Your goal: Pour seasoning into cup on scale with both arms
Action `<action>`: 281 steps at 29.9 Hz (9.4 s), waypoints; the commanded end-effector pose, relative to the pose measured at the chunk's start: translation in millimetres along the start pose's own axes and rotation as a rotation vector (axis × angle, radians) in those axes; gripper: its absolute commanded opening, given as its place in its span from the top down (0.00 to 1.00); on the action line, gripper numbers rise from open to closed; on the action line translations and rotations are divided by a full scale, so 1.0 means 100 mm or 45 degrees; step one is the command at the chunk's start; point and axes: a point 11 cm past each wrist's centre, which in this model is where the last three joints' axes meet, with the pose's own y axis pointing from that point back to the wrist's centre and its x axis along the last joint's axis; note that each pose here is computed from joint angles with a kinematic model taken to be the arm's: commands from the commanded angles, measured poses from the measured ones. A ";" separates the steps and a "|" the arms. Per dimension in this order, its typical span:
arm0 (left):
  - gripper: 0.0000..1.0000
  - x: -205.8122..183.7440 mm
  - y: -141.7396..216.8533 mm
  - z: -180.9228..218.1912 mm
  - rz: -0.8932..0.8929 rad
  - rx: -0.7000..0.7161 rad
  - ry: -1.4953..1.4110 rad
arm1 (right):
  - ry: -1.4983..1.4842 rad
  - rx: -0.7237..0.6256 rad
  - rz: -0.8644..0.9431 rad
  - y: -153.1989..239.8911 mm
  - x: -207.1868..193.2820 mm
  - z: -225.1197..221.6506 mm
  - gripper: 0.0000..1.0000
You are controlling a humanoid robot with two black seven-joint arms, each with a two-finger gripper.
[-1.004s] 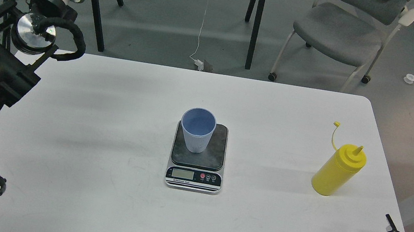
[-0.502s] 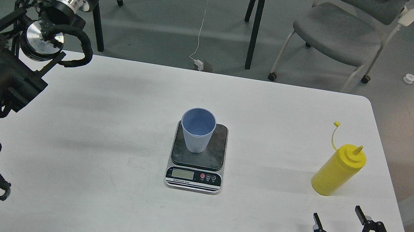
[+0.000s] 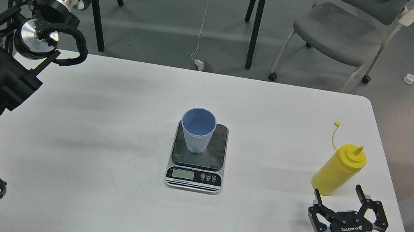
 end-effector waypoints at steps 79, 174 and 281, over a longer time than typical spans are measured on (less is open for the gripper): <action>0.01 0.25 0.17 0.06 0.067 0.041 -0.075 | 0.466 0.039 -0.505 -1.18 -1.41 -0.60 0.56; 0.01 0.31 0.26 0.02 0.071 0.046 -0.062 | 2.260 0.068 -0.901 -1.77 -2.82 0.23 0.58; 0.01 0.21 0.19 -0.17 0.056 0.076 -0.038 | 0.009 0.069 -0.089 -0.82 -0.28 -0.09 0.34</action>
